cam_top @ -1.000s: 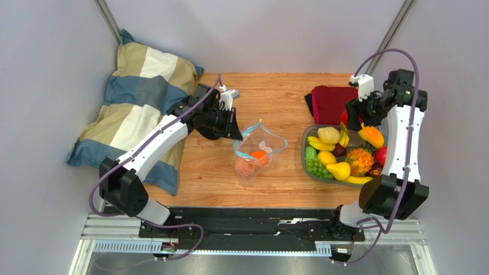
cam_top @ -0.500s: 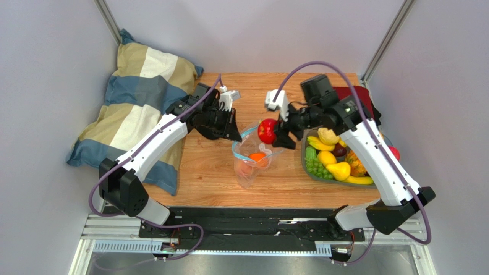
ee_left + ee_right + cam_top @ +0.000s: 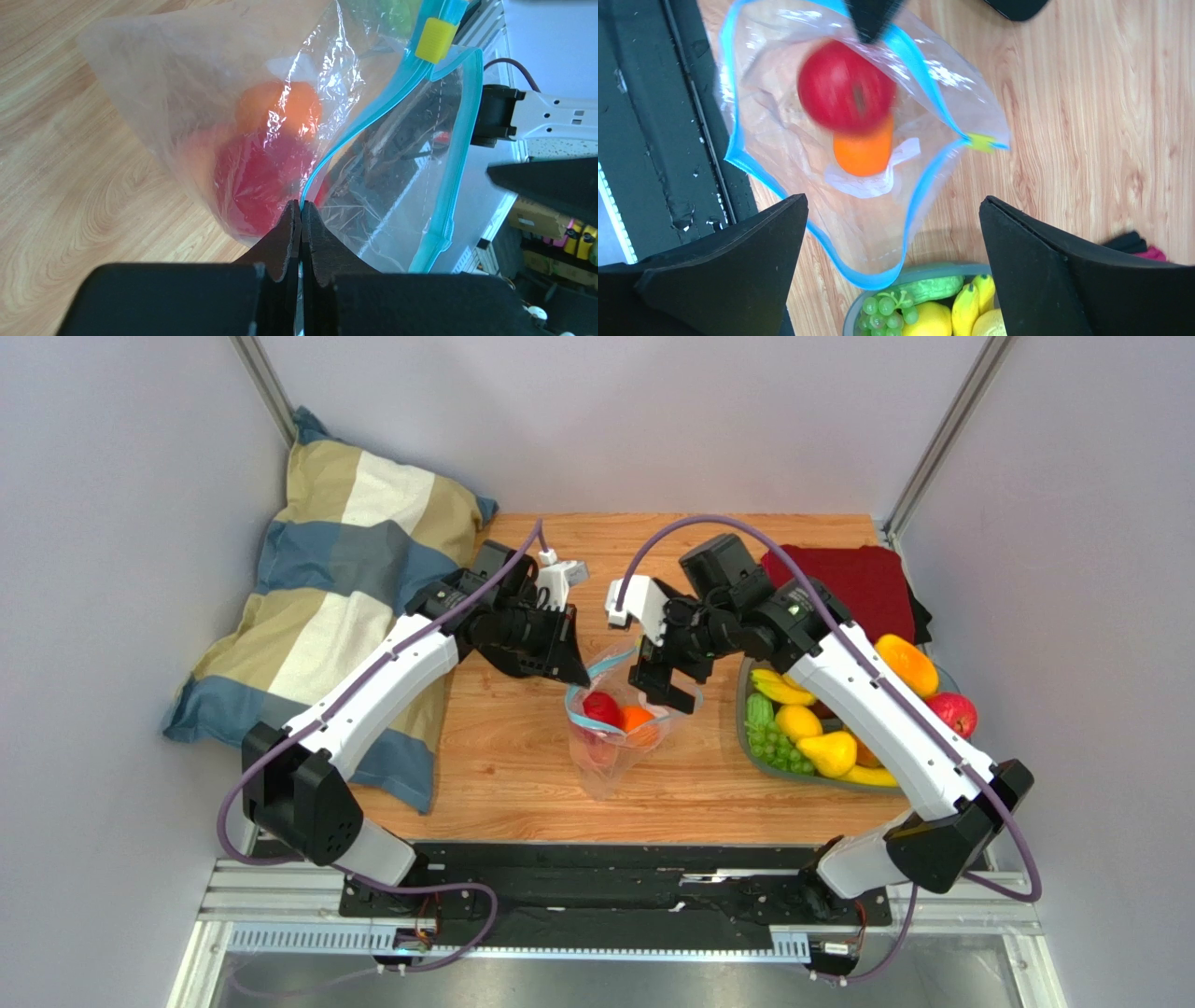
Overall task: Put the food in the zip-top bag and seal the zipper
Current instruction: Place the fake fruit in the zipper food storage bag, then pick up the fake fruit from the bin.
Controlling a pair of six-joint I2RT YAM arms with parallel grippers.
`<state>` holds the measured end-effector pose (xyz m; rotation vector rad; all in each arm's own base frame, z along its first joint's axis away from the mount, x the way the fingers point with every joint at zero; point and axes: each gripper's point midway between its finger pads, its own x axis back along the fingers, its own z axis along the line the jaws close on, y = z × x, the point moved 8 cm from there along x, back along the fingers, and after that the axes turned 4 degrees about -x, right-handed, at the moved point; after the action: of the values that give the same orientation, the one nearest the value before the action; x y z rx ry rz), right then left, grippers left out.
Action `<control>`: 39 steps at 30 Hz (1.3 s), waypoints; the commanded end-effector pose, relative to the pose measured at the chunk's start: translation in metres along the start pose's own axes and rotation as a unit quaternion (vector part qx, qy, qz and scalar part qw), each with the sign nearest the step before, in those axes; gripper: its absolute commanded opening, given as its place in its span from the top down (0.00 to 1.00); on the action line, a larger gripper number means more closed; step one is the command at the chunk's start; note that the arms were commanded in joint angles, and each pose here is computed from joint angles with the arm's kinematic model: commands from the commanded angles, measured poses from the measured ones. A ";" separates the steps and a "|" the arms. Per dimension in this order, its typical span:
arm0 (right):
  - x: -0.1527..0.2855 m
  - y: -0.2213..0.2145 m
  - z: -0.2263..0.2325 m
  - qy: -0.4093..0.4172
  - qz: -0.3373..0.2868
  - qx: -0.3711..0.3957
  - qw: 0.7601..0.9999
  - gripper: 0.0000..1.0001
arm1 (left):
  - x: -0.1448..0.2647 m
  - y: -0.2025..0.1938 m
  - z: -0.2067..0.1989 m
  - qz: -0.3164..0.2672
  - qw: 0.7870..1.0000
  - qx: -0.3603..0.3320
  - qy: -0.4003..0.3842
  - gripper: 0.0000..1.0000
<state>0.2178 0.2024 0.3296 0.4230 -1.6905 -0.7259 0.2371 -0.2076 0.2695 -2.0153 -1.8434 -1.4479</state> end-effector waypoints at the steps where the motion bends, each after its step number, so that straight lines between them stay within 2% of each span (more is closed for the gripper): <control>1: 0.038 0.000 -0.022 -0.054 -0.054 -0.051 0.996 0.01 | 0.010 0.009 -0.007 -0.016 1.000 -0.023 -0.013 1.00; 6: 0.069 -0.056 -0.061 -0.118 -0.032 -0.164 0.979 0.01 | 0.010 0.009 -0.008 -0.020 0.999 -0.025 -0.016 1.00; 8: 0.072 -0.081 -0.072 -0.144 -0.007 -0.188 0.971 0.01 | 0.010 0.010 -0.008 -0.020 0.999 -0.023 -0.019 1.00; 12: 0.079 -0.146 -0.100 -0.203 0.065 -0.271 0.939 0.02 | 0.008 0.010 -0.008 -0.020 0.999 -0.024 -0.020 1.00; 14: 0.079 -0.159 -0.107 -0.208 0.083 -0.288 0.931 0.02 | 0.007 0.009 -0.007 -0.018 0.999 -0.023 -0.020 1.00; 20: 0.052 -0.195 -0.119 -0.210 0.137 -0.294 0.922 0.03 | 0.003 0.009 -0.004 -0.015 1.000 -0.017 -0.022 1.00; 24: 0.034 -0.216 -0.130 -0.224 0.175 -0.309 0.908 0.04 | 0.005 0.009 -0.005 -0.019 0.999 -0.020 -0.021 1.00; 30: 0.016 -0.234 -0.144 -0.242 0.204 -0.330 0.889 0.05 | 0.005 0.008 -0.005 -0.018 0.999 -0.019 -0.020 1.00; 35: -0.001 -0.250 -0.150 -0.234 0.224 -0.332 0.886 0.05 | 0.004 0.008 -0.004 -0.017 0.999 -0.018 -0.021 1.00; 39: -0.007 -0.254 -0.145 -0.216 0.230 -0.338 0.887 0.12 | 0.004 0.007 -0.004 -0.017 1.000 -0.018 -0.019 1.00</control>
<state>0.3299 -0.0165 0.1768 -0.6433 -1.6967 -1.0153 0.2367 -0.2087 0.2709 -2.0452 -1.8520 -1.4420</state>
